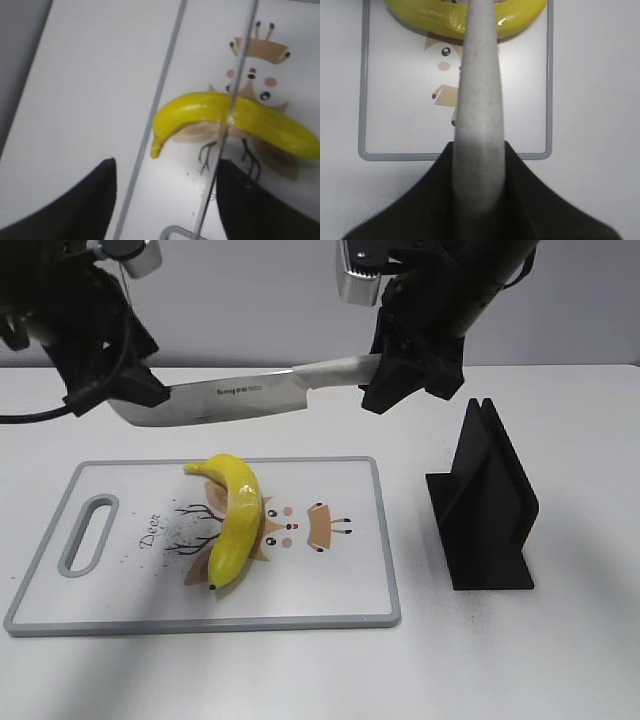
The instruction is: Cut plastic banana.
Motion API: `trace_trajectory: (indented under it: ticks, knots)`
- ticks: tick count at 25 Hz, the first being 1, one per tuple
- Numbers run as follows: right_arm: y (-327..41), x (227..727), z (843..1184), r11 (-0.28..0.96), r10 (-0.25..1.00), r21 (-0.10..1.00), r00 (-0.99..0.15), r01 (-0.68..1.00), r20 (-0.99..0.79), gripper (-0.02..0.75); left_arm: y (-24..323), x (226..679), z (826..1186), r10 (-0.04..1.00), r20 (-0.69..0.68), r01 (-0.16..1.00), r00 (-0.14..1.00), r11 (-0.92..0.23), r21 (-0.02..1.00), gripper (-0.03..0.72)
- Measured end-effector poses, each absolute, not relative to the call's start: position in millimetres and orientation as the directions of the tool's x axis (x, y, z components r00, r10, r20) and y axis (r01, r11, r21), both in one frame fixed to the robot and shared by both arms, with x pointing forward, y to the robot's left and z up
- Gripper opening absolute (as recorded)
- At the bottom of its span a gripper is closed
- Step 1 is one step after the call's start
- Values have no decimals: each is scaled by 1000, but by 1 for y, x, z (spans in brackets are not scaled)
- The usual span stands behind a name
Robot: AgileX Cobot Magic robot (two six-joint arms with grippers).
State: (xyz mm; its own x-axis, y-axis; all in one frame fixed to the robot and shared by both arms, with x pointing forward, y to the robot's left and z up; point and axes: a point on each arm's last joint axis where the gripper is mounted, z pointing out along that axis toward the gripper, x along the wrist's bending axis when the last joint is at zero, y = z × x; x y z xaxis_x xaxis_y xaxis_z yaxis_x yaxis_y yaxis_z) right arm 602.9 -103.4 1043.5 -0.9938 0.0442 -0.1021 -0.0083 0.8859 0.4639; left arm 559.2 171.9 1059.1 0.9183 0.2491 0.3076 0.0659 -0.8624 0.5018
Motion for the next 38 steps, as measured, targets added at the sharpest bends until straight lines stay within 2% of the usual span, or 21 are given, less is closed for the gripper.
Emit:
trace_trajectory:
  ticks: [2, 6, 9, 11, 15, 18, 20, 22, 26, 30, 38]
  knots:
    - [-103, 603, 1044, 885, 52, 466, -993, -1, -102, 166, 172, 564, 1061, 286, 345, 73, 894, -852, 518, 662]
    - [-107, 605, 1042, 895, 121, 441, -989, 70, -88, 166, 179, 569, 1069, 438, 339, 187, 833, -799, 571, 680]
    - [-113, 607, 1041, 902, 236, 386, -970, 195, -63, 166, 196, 572, 1077, 628, 253, 384, 736, -695, 607, 676]
    - [-115, 610, 1046, 863, 373, 380, -927, 333, -36, 166, 211, 575, 1081, 730, 189, 511, 657, -615, 601, 666]
    - [-116, 613, 1063, 731, 598, 389, -801, 561, 33, 166, 245, 576, 1087, 900, 44, 748, 434, -387, 539, 624]
    - [-116, 613, 1074, 623, 709, 374, -698, 687, 101, 166, 268, 567, 1084, 952, -45, 871, 303, -258, 418, 607]
    - [-116, 612, 1076, 555, 764, 358, -630, 751, 138, 166, 279, 558, 1081, 964, -85, 925, 254, -216, 314, 601]
    - [-118, 607, 1077, 460, 825, 333, -535, 823, 181, 166, 288, 554, 1080, 971, -102, 947, 217, -183, 265, 597]
    - [-129, 572, 1081, 342, 880, 309, -418, 887, 225, 166, 292, 538, 1084, 974, -120, 953, 190, -153, 261, 593]
    - [-152, 527, 1089, 192, 921, 382, -301, 904, 248, 166, 290, 498, 1088, 974, -130, 951, 187, -147, 270, 593]
    - [-196, 470, 1085, -36, 975, 478, -75, 878, 211, 166, 290, 407, 1091, 978, -84, 898, 193, -141, 418, 593]
